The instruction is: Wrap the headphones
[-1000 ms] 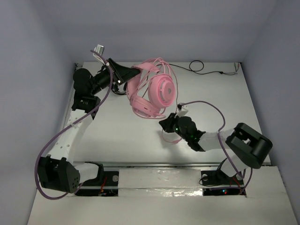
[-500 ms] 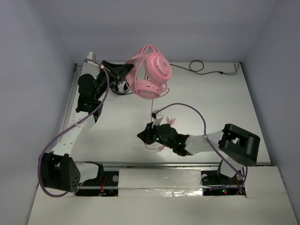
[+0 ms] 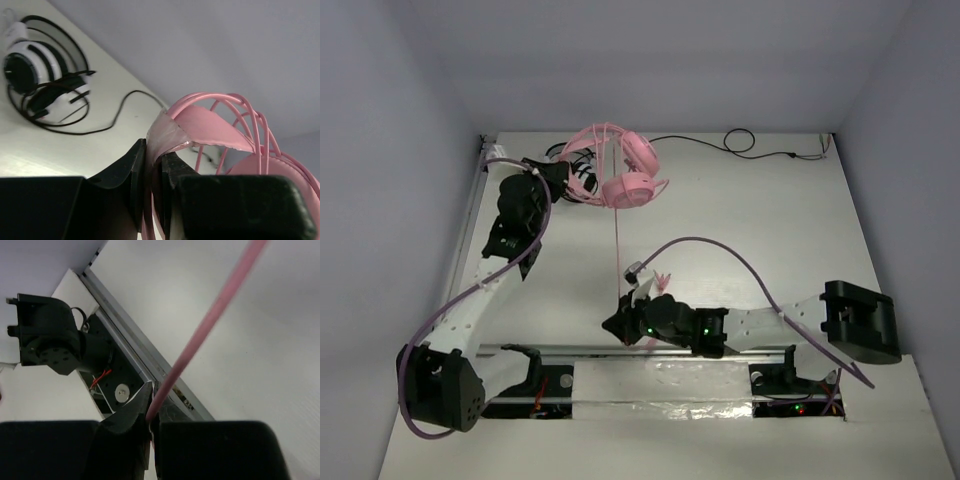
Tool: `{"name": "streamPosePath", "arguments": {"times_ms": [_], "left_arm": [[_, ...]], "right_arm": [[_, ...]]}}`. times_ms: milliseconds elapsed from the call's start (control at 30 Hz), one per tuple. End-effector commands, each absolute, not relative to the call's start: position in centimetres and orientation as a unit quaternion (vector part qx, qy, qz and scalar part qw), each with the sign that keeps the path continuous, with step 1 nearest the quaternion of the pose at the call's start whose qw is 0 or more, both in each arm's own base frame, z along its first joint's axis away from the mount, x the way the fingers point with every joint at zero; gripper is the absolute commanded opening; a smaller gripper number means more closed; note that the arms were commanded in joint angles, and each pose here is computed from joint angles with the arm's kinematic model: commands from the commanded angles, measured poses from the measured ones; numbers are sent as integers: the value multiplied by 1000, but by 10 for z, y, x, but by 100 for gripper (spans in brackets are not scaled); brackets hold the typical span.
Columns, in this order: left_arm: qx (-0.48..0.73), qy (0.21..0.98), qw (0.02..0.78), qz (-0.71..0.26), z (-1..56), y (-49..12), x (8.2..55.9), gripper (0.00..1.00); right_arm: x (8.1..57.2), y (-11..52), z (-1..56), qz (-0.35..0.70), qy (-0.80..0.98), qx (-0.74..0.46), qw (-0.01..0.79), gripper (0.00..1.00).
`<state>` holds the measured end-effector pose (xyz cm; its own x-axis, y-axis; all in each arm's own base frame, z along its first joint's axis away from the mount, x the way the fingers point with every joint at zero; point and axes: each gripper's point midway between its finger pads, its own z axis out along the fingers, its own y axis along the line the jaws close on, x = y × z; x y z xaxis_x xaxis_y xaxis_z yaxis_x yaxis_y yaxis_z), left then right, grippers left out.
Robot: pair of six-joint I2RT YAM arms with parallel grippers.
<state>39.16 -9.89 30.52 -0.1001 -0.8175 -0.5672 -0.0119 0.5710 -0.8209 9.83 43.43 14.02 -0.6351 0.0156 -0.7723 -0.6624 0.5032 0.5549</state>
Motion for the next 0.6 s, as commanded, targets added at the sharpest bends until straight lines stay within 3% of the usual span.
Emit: {"name": "streamPosePath", "arguments": {"times_ms": [0,267,400,567], "left_arm": [[-338,591,672,-291,351,-80,388,0],[-279,672,664,-173,289,-112,365,0],[-243,714,640,-145,251,-125,349,0],[-166,764,608,-137,228,-150,317,0]], "right_arm": [[76,433,143,425,797,-237,358,1],[66,411,188,375,806,-294,351,0],[74,381,235,365,798,-288,383,0],[109,328,248,258,817,-266,441,0]]}}
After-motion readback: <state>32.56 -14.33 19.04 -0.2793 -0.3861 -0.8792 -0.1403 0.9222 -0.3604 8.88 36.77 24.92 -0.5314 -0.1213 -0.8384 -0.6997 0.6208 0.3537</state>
